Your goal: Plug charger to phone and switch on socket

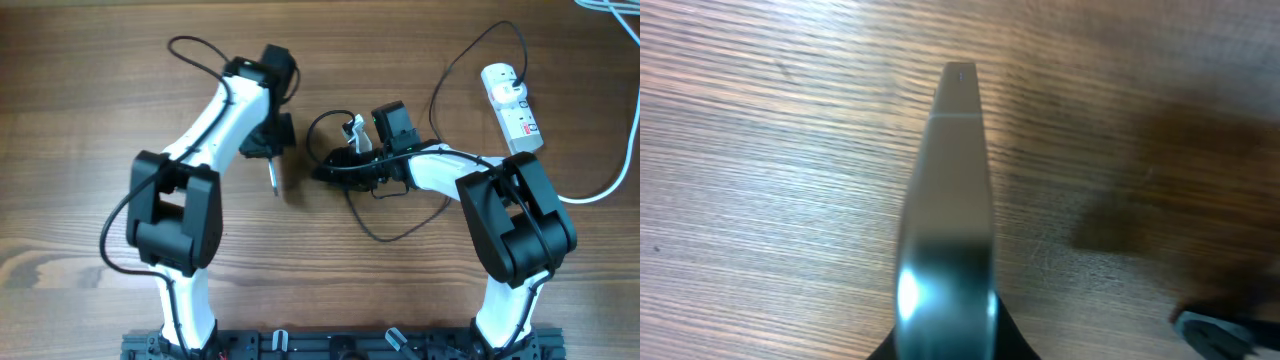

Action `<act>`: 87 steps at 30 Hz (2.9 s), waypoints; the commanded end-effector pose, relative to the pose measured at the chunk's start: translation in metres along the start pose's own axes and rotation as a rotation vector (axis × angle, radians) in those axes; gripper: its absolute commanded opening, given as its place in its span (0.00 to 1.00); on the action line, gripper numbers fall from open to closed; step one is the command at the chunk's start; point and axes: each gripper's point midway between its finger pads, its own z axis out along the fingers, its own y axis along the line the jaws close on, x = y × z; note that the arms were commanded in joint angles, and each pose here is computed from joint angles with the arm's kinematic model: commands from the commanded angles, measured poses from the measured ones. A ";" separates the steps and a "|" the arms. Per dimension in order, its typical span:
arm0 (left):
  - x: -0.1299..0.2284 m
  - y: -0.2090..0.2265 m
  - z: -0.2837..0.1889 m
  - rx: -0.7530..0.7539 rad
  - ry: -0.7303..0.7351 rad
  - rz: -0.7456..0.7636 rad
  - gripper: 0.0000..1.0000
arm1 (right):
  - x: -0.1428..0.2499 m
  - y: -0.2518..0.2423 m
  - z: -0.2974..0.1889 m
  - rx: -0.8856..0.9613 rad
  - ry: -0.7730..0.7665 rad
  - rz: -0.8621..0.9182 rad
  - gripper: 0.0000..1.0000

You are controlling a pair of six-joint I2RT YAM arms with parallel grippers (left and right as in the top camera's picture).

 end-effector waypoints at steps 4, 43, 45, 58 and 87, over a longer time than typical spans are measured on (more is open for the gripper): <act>0.007 -0.008 0.016 -0.073 0.002 0.035 0.04 | -0.006 -0.014 0.002 0.072 -0.034 -0.015 0.61; 0.008 -0.001 0.027 -0.055 0.022 -0.124 0.12 | -0.006 -0.014 0.001 0.072 -0.034 -0.019 0.61; 0.009 -0.003 0.027 -0.044 0.029 -0.124 0.10 | -0.006 -0.014 0.002 0.072 -0.034 -0.019 0.62; 0.006 -0.004 0.025 -0.012 0.028 -0.123 0.04 | -0.008 -0.010 -0.001 0.068 -0.044 -0.006 0.54; -0.044 0.003 -0.042 0.615 -0.028 -0.026 0.04 | 0.010 -0.024 -0.122 0.743 -0.051 -0.138 0.65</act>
